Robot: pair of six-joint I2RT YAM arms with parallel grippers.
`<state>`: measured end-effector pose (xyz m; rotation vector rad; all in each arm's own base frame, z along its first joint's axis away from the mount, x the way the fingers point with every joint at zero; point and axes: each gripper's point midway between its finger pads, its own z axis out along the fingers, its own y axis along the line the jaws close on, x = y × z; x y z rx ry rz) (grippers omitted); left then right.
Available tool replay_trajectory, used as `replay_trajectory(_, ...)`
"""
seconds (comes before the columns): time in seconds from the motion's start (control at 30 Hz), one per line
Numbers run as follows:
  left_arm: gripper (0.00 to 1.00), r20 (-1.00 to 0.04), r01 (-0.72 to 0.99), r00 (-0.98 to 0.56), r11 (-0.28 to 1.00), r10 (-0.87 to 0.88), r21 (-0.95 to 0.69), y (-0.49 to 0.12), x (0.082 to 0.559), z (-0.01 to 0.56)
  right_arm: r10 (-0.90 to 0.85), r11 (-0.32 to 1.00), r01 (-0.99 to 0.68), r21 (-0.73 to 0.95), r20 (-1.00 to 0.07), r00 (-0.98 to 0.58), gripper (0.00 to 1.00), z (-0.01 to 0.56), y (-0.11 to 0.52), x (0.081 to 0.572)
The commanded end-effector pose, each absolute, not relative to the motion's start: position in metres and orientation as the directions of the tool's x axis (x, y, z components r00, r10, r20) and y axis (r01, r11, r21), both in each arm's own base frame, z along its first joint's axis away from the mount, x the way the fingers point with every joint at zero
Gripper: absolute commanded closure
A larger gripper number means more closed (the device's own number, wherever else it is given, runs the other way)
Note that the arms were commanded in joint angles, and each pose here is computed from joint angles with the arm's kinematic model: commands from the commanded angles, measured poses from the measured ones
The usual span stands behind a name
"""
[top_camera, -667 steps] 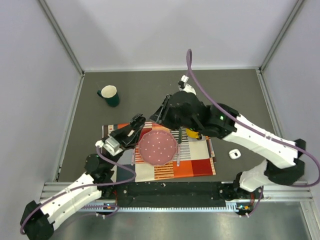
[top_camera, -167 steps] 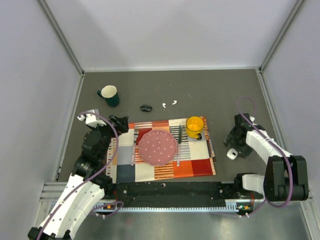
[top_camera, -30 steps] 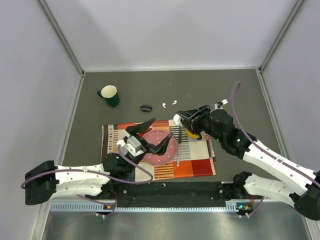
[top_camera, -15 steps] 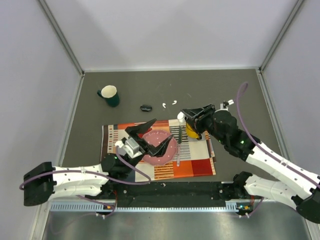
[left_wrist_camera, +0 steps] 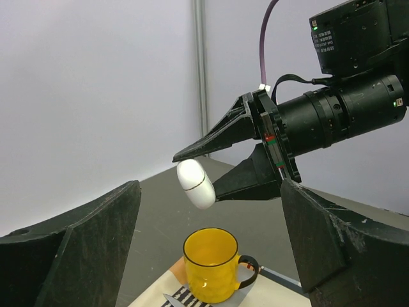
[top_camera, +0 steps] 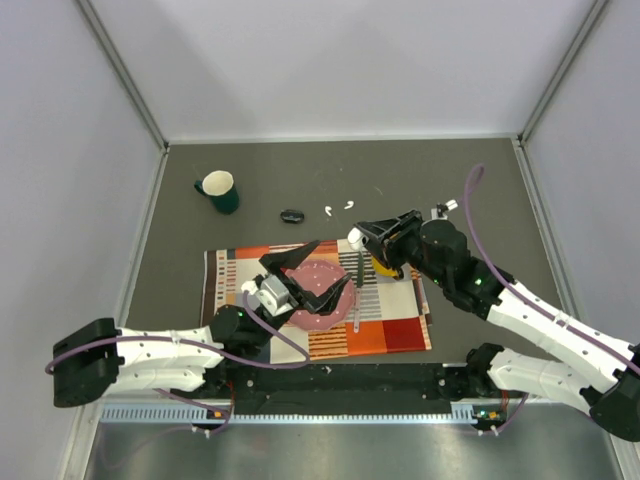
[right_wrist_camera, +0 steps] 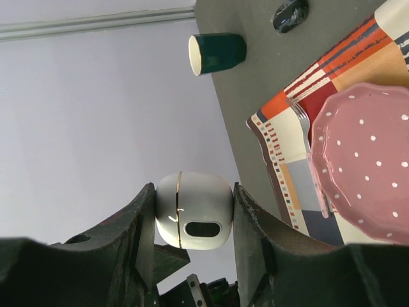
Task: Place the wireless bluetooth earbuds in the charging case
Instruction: Pick up the charging case at the center of the board.
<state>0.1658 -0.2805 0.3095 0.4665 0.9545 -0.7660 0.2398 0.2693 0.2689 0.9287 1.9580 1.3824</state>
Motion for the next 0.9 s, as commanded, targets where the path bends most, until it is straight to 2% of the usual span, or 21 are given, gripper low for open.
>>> replay_trajectory(0.0,0.05,-0.801,0.763,0.394,0.646,-0.451,0.012,-0.275,0.16,0.336,0.793,0.138,0.163,0.977,-0.011,-0.609,1.0,0.297,0.274,0.236)
replay_trajectory(0.17,0.05,-0.815,0.781,0.37,0.625,-0.446,0.012,-0.291,0.162,0.332,0.769,0.111,0.148,0.983,0.01,-0.639,1.0,0.304,0.281,0.232)
replay_trajectory(0.27,0.1,-0.792,0.77,0.361,0.637,-0.493,-0.046,-0.291,0.168,0.336,0.757,0.095,0.137,0.986,0.018,-0.653,1.0,0.31,0.283,0.228)
replay_trajectory(0.33,0.12,-0.737,0.76,0.379,0.642,-0.56,-0.097,-0.282,0.169,0.349,0.763,0.079,0.119,0.99,0.017,-0.647,1.0,0.313,0.281,0.223)
replay_trajectory(0.6,0.15,-0.741,0.758,0.37,0.643,-0.56,-0.107,-0.301,0.176,0.351,0.751,0.064,0.111,0.992,0.026,-0.66,1.0,0.309,0.283,0.215)
replay_trajectory(0.87,0.15,-0.706,0.755,0.395,0.646,-0.588,-0.115,-0.283,0.17,0.366,0.759,0.082,0.118,0.99,0.014,-0.651,1.0,0.304,0.282,0.216)
